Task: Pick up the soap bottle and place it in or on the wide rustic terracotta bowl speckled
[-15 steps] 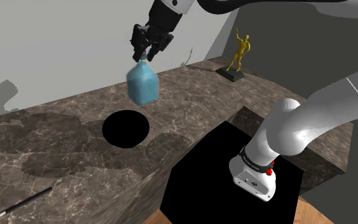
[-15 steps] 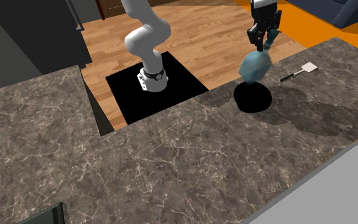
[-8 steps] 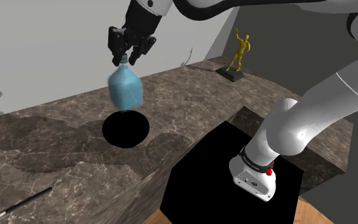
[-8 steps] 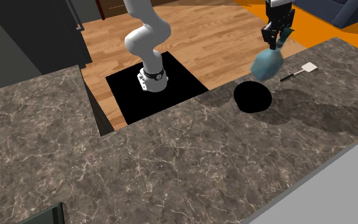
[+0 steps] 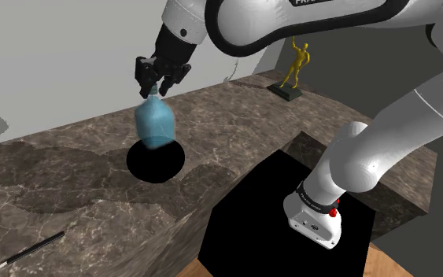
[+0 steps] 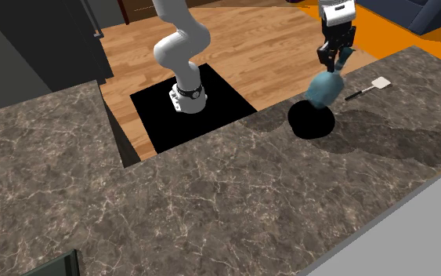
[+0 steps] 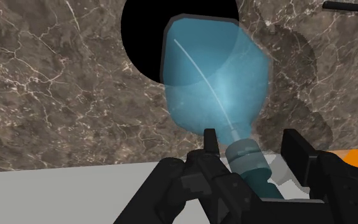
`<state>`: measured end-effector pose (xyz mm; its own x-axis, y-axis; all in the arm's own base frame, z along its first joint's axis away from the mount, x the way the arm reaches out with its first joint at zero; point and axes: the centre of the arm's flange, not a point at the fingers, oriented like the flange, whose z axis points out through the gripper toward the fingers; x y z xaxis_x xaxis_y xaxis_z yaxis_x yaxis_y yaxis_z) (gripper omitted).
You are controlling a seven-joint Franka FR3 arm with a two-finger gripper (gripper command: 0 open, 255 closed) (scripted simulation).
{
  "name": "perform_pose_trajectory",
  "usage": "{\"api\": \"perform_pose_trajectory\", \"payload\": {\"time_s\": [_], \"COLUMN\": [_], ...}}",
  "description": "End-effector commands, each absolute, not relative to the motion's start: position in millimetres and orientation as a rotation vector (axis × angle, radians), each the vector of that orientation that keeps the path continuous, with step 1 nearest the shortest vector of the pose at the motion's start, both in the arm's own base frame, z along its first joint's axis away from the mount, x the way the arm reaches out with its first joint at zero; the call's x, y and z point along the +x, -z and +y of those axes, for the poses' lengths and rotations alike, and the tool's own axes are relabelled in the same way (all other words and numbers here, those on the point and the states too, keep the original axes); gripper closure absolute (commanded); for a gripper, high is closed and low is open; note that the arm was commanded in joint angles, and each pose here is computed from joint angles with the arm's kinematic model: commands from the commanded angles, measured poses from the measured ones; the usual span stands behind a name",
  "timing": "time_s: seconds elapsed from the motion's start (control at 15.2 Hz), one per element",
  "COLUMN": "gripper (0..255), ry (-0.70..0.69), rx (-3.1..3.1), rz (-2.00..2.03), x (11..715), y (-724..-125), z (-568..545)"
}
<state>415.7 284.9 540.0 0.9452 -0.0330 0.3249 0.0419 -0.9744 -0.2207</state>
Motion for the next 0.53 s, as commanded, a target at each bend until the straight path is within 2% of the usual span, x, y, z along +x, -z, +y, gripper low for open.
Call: {"api": "perform_pose_trajectory", "payload": {"time_s": [0.0, 0.46], "gripper": [255, 255], "ry": [0.487, 0.487], "rx": [-2.874, -2.874], "rz": [-0.007, -0.007], "x": [415.9, 415.9], "y": [-530.5, -493.6], "z": [283.7, 283.7]}}
